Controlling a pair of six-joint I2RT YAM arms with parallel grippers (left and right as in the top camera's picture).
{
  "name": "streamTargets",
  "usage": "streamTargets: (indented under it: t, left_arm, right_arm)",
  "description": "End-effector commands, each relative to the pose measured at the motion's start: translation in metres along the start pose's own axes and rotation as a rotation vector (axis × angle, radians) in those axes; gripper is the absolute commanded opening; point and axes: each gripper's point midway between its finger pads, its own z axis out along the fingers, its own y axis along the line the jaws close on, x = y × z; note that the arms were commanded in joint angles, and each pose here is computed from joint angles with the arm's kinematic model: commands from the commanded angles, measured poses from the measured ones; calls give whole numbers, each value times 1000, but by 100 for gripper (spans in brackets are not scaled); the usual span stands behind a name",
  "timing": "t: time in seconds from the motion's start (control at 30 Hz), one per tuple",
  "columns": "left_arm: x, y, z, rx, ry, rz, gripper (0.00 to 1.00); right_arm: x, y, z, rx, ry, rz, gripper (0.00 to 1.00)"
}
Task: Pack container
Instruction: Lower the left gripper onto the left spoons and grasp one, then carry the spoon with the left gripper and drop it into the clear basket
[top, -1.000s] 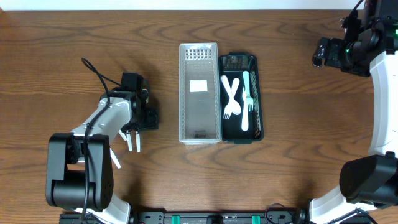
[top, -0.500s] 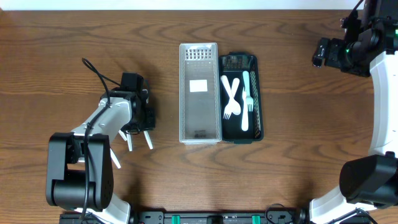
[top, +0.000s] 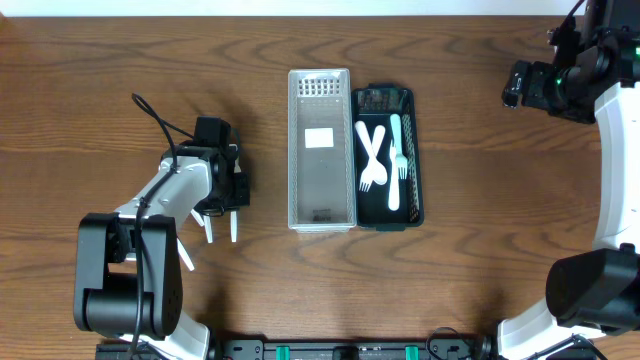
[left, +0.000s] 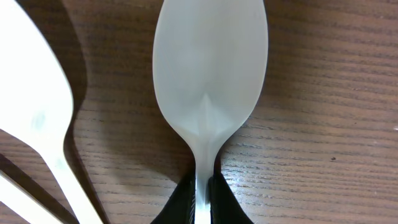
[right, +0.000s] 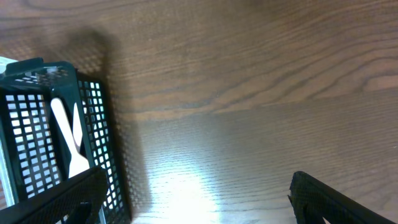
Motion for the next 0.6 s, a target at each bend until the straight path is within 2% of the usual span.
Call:
streamTargets:
  t: [0.0, 0.17, 0.27, 0.4, 0.57]
  left_arm:
    - [1, 3, 2, -5, 12, -1, 6]
    - [-9, -5, -24, 1, -15, 15, 6]
    - [-22, -20, -62, 16, -74, 52, 6]
    - [-36, -57, -132, 56, -187, 125, 6]
    - [-39, -121, -191, 142, -320, 238, 6]
  right_arm:
    - [2, 3, 5, -8, 16, -10, 96]
    - [2, 3, 5, -8, 16, -10, 96]
    - [2, 2, 5, -8, 16, -10, 96]
    - [3, 3, 5, -8, 18, -10, 96]
    - [3, 2, 5, -8, 18, -10, 96]
